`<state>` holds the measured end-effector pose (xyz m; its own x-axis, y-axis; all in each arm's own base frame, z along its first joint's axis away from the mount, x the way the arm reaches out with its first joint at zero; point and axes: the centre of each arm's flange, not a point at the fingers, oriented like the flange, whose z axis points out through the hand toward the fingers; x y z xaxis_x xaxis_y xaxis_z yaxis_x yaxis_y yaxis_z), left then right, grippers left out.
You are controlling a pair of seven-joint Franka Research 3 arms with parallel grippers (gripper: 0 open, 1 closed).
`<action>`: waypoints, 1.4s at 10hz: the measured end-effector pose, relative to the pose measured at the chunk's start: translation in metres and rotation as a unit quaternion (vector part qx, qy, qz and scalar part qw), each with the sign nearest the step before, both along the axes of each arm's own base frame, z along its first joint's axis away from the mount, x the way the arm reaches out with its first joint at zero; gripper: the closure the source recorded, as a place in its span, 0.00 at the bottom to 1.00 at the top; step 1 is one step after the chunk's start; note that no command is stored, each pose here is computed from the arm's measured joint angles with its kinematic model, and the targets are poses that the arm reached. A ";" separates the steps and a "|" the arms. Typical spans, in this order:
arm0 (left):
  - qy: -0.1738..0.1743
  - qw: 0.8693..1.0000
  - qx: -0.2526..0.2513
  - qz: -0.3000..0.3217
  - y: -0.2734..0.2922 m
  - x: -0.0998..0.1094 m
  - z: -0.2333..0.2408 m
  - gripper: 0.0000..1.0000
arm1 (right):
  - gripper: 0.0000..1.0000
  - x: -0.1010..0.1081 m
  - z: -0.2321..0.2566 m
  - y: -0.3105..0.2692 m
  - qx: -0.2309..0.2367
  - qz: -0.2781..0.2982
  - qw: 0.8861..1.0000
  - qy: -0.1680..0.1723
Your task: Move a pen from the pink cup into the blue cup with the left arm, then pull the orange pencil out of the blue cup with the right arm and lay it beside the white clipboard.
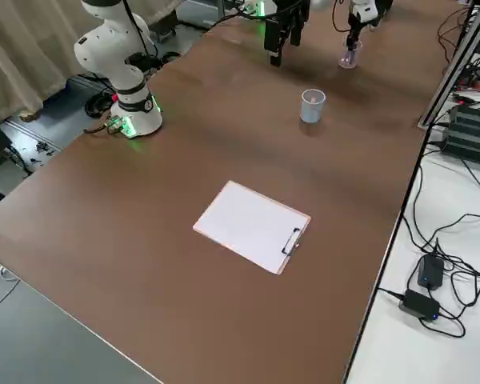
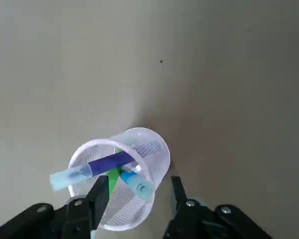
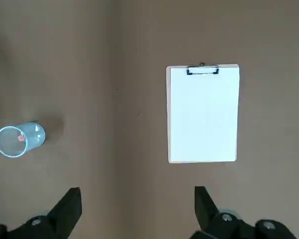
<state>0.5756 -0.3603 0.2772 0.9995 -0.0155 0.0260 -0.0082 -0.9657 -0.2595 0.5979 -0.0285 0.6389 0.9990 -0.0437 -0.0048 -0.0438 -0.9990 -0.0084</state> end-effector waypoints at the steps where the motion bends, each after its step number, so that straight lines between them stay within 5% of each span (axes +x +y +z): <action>1: -0.001 1.000 0.000 0.000 0.000 0.000 0.001 0.48 | 0.00 0.000 0.000 0.000 0.000 0.000 1.000 0.000; 6: -0.003 1.000 0.003 0.000 0.002 0.002 0.001 0.59 | 0.00 0.000 0.000 0.000 0.000 0.000 1.000 0.001; 14: 0.007 1.000 0.013 0.003 0.005 0.000 -0.001 0.62 | 0.00 0.000 0.000 0.000 0.000 0.000 1.000 0.002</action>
